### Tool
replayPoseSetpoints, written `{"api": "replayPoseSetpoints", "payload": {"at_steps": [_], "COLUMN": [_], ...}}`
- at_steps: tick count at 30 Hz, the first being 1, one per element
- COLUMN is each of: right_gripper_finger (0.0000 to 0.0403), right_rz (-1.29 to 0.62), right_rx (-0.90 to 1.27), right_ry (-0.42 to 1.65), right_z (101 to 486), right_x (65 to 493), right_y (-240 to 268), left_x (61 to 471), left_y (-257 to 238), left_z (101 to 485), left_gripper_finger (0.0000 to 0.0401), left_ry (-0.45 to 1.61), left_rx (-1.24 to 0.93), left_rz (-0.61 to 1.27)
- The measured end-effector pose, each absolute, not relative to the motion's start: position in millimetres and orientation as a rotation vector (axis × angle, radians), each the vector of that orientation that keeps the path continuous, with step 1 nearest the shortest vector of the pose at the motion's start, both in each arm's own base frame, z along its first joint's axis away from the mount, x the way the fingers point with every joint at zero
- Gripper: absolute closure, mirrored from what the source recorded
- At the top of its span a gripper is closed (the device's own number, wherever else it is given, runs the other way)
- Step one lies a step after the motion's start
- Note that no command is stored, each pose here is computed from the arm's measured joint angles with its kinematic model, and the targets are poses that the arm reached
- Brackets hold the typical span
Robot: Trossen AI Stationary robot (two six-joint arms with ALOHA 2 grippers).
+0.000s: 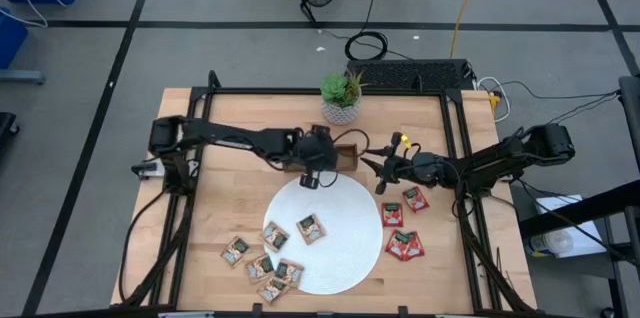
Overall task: Pick & Place Tea
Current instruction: Put the strawberry tea bag into the wooden organizer
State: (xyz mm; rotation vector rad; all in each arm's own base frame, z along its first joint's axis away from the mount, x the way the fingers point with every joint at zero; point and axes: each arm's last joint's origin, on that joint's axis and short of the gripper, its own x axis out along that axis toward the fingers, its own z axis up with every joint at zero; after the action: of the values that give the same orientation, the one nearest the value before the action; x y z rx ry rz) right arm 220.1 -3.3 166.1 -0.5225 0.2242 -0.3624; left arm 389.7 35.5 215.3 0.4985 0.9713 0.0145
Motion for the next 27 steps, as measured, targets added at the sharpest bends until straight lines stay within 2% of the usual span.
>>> {"api": "replayPoseSetpoints", "payload": {"at_steps": [4, 8, 12, 15, 17, 22, 27], "right_gripper_finger": [0.0312, 0.0312, 0.0312, 0.0312, 0.0312, 0.0301, 0.0265], "right_rz": [-0.373, -0.47, -0.525, -0.491, -0.489, -0.643, -0.773], "right_rx": [-0.522, -0.511, -0.479, -0.312, -0.195, 0.027, 0.276], "right_ry": [0.239, 0.303, 0.441, 0.577, 0.705, 1.013, 1.245], "right_z": [165.1, 165.8, 168.2, 180.3, 188.3, 201.3, 190.1], "right_x": [219.6, 212.9, 199.9, 194.3, 188.4, 165.0, 142.7], "right_y": [-3.3, 3.2, 17.2, 24.3, 25.1, 18.3, 13.9], "left_x": [384.6, 378.4, 365.8, 350.4, 342.2, 318.4, 308.1], "left_y": [32.2, 34.1, 45.4, 60.1, 69.7, 84.2, 84.6], "left_z": [234.2, 245.3, 241.4, 238.1, 241.6, 237.4, 226.9], "left_gripper_finger": [0.0368, 0.0368, 0.0368, 0.0368, 0.0368, 0.0368, 0.0368], "left_ry": [0.891, 0.832, 0.809, 0.711, 0.574, 0.376, 0.317], "left_rx": [0.427, 0.351, 0.296, 0.245, 0.225, 0.105, 0.037], "left_rz": [-0.049, -0.097, -0.139, -0.158, -0.131, -0.001, 0.032]}}
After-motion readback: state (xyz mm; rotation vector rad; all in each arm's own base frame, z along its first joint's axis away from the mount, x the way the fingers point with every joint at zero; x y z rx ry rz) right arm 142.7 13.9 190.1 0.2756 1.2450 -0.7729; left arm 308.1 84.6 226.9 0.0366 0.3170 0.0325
